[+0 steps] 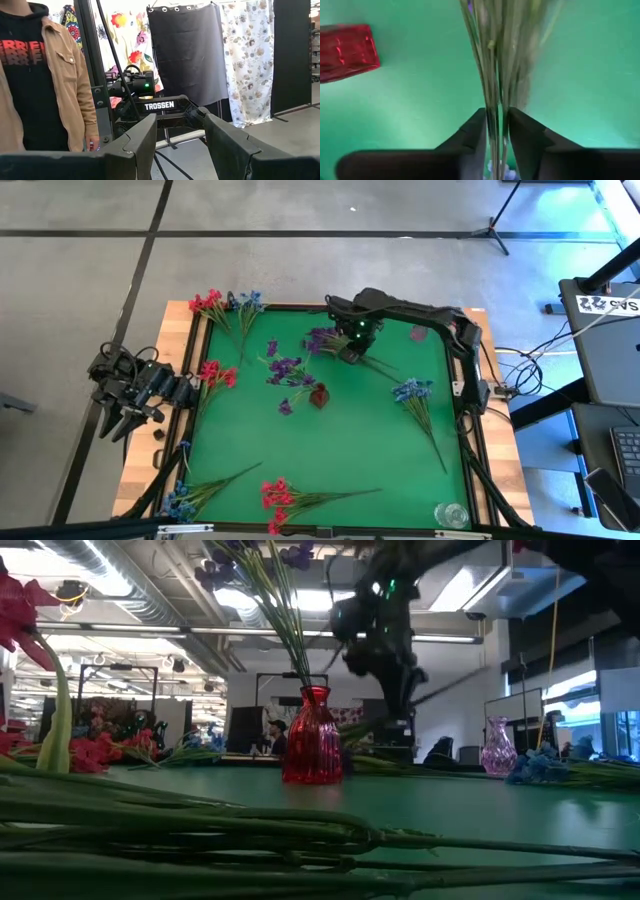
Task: Sort flowers into vase by color
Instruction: Put the left violet flowers into the red vase
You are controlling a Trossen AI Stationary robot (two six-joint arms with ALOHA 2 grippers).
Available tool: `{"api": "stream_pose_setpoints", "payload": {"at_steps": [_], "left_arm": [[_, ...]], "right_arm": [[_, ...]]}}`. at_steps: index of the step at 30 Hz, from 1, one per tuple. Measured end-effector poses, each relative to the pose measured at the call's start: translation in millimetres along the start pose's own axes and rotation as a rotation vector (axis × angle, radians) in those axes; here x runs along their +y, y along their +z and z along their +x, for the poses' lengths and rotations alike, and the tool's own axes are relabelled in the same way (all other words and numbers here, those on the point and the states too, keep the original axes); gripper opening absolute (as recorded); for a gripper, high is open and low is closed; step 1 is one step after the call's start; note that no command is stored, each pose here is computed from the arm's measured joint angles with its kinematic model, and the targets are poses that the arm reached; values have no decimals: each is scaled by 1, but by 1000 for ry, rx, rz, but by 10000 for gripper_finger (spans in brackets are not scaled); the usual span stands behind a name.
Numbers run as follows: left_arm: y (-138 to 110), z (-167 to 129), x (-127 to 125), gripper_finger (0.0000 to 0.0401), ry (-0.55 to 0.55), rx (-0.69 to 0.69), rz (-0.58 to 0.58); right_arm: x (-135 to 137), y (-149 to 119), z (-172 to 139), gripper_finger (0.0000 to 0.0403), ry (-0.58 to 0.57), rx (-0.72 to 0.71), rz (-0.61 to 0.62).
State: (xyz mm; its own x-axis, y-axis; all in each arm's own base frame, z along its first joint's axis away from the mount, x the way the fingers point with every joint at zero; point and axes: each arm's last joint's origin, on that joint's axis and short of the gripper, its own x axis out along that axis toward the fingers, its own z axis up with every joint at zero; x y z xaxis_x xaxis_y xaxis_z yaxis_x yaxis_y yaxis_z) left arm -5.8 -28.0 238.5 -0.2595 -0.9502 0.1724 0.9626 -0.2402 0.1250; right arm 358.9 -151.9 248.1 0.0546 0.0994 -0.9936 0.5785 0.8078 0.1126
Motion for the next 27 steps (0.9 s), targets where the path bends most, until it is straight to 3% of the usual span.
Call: {"api": "stream_pose_setpoints", "payload": {"at_steps": [8, 13, 16, 18, 27], "left_arm": [[0, 0, 0, 161, 0, 0, 0], [0, 0, 0, 161, 0, 0, 0], [0, 0, 0, 161, 0, 0, 0], [0, 0, 0, 161, 0, 0, 0], [0, 0, 0, 161, 0, 0, 0]], "right_arm": [[27, -29, -45, 125, -99, -171, 28], [45, -29, -47, 126, -96, -248, -148], [57, -24, -37, 126, -100, -267, -277], [56, -18, -22, 127, -108, -263, -300], [10, -4, 50, 127, 3, -243, -206]]}}
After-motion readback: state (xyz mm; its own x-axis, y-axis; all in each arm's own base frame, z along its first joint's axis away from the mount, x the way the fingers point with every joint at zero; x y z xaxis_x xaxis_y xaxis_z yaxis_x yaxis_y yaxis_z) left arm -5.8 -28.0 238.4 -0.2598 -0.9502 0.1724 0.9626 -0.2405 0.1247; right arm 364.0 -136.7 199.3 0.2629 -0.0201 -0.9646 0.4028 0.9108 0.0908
